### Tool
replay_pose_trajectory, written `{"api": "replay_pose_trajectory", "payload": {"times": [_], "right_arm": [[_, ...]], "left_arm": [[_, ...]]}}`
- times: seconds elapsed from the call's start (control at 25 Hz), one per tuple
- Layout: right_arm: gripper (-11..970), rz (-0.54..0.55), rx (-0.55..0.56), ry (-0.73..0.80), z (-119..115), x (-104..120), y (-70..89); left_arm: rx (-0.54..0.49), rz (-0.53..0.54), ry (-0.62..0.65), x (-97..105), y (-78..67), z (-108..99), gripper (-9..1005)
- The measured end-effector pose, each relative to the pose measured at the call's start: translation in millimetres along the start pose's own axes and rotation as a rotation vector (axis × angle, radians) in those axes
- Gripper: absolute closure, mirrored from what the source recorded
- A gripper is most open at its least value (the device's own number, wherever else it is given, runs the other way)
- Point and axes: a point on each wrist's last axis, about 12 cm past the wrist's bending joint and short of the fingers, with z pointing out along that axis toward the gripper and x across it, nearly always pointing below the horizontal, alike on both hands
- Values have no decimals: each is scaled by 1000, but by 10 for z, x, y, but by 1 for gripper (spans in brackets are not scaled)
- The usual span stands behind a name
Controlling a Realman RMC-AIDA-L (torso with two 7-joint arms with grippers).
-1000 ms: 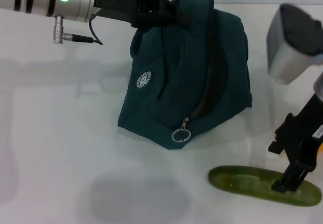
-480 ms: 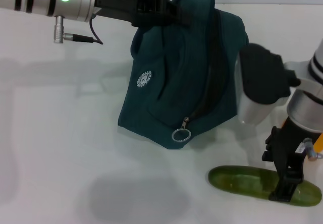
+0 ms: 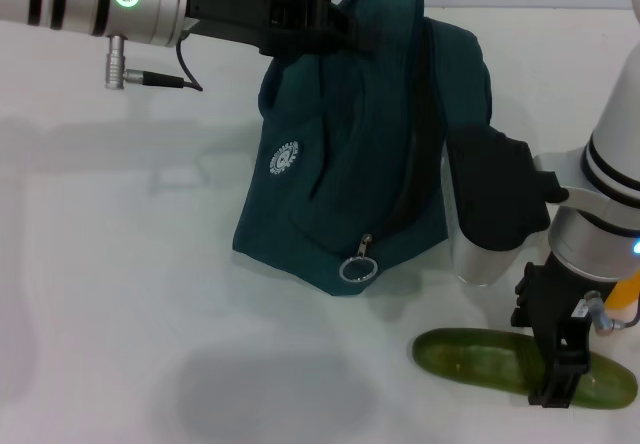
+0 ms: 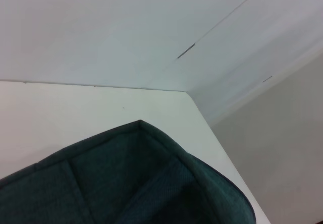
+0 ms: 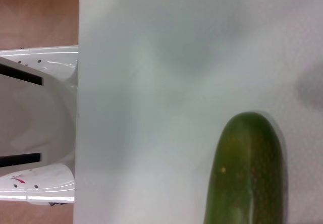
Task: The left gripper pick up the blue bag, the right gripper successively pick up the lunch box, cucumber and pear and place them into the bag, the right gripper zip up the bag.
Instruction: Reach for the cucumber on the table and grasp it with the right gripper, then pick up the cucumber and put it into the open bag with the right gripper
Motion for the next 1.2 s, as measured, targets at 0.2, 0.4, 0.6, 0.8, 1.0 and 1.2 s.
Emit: {"api": "replay_pose_trajectory", "payload": {"times": [0.2, 0.4, 0.6, 0.8, 1.0, 1.2], "right_arm": [[204, -2, 2, 0, 6, -5, -1], [222, -1, 1, 15, 30, 6, -3], [374, 17, -15, 40, 68, 40, -31], [412, 24, -9, 47, 69, 59, -42], [416, 51, -10, 32, 74, 111, -54], [421, 118, -42, -59, -36, 259, -101]], "left_arm": [[0, 1, 0, 1, 1, 0, 930], [0, 1, 0, 1, 1, 0, 930], [0, 3, 0, -2, -2, -1, 930], [-1, 2, -1, -1, 2, -5, 930], [-1, -1, 0, 0, 1, -3, 930], [-2, -1, 0, 2, 5, -6, 930]]}}
